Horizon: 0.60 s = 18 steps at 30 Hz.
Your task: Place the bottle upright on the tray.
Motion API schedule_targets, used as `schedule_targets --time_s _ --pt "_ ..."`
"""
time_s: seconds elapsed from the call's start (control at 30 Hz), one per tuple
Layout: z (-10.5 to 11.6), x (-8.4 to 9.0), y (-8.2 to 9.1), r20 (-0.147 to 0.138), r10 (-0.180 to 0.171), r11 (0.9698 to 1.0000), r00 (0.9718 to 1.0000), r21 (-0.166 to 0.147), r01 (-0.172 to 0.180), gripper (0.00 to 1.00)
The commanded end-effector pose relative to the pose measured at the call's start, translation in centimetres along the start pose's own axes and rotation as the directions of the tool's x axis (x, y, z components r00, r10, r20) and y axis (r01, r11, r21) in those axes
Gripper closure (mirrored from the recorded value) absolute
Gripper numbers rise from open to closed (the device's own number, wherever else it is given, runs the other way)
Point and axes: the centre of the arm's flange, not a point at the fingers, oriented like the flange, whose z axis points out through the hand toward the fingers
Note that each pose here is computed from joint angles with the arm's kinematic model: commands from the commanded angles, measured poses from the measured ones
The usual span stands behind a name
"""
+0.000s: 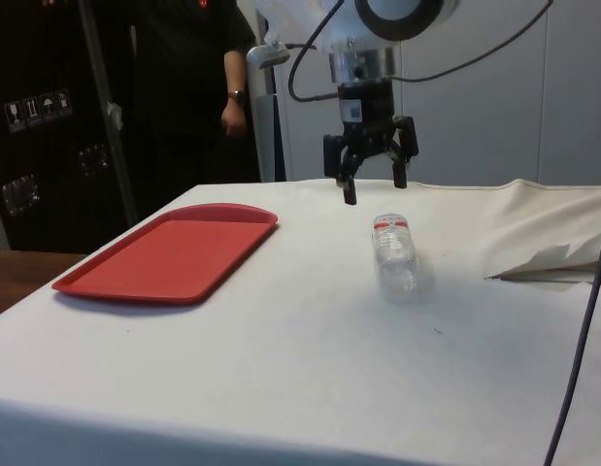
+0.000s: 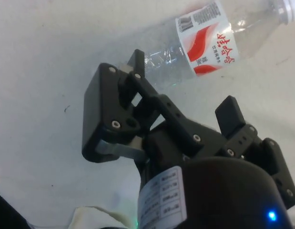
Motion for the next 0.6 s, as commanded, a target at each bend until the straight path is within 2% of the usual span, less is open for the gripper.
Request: schedule_targets --time_s 0.0,0.23,0.27,0.3,0.4,0.57 --pt "0.2 -0.1 0.1 -0.011 0.016 0.9998 0.9998 0.008 -0.016 0.0" --pt "0.8 -0.2 0.4 -0.021 0.055 0.9985 0.9983 0.006 -0.054 0.0" --pt "0.7 -0.3 0.3 -0.007 0.047 0.9989 0.9989 0.004 -0.047 0.0" --pt "0.9 -0.3 0.4 -0.023 0.065 0.9979 0.9976 0.006 -0.065 0.0" --pt "1.0 -0.3 0.4 -0.027 0.073 0.9973 0.9969 0.006 -0.073 0.0" --pt "1.4 -0.3 0.5 -0.031 0.105 0.9945 0.994 0.006 -0.105 0.0"
